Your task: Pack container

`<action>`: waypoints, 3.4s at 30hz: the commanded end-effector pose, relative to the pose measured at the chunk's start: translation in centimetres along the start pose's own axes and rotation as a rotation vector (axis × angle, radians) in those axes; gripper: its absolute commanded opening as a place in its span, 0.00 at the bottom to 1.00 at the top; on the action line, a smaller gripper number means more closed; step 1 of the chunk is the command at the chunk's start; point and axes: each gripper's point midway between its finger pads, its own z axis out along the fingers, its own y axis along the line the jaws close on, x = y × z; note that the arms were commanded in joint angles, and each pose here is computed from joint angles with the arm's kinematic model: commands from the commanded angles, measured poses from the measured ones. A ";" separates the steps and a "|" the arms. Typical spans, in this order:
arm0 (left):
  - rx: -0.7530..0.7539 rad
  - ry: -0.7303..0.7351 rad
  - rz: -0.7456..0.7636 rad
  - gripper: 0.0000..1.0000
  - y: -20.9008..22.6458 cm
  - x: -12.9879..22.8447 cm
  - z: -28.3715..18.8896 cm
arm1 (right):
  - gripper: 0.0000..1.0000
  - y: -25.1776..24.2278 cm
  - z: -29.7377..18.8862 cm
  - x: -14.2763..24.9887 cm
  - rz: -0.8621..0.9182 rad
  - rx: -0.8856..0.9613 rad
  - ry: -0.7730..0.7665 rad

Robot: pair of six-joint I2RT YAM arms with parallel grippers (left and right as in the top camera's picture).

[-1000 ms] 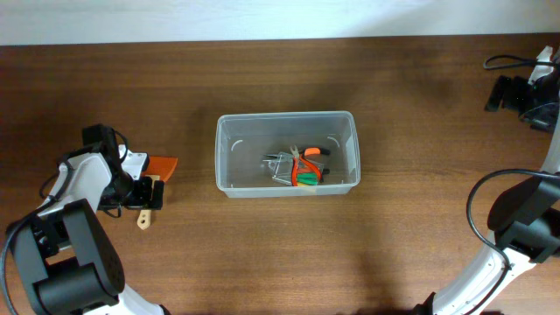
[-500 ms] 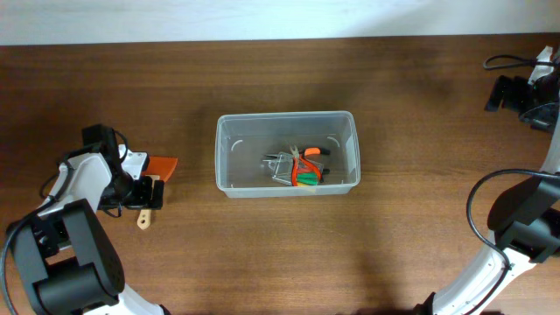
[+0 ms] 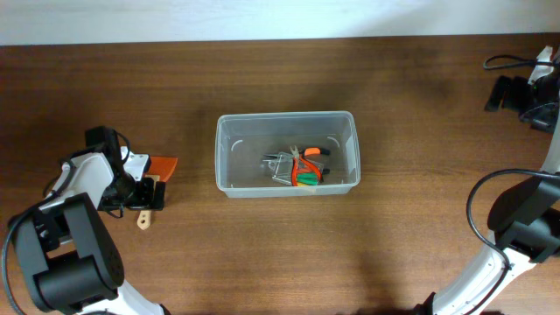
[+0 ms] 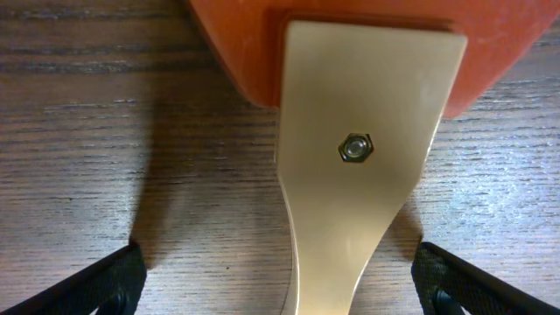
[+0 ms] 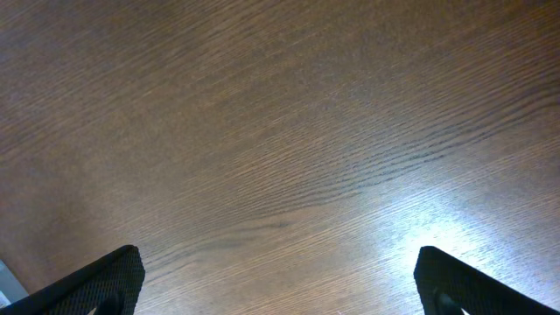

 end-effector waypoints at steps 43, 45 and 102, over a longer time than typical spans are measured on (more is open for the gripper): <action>0.109 0.016 -0.006 0.97 -2.0 0.2 1.4 | 0.99 0.3 -0.3 0.1 0.000 -0.003 -0.005; 0.108 0.014 -0.006 0.78 -2.0 0.1 1.4 | 0.99 0.3 -0.3 0.1 0.000 -0.003 -0.005; 0.104 0.003 -0.003 0.24 -2.0 -0.2 1.5 | 0.99 0.3 -0.3 0.1 0.000 -0.003 -0.005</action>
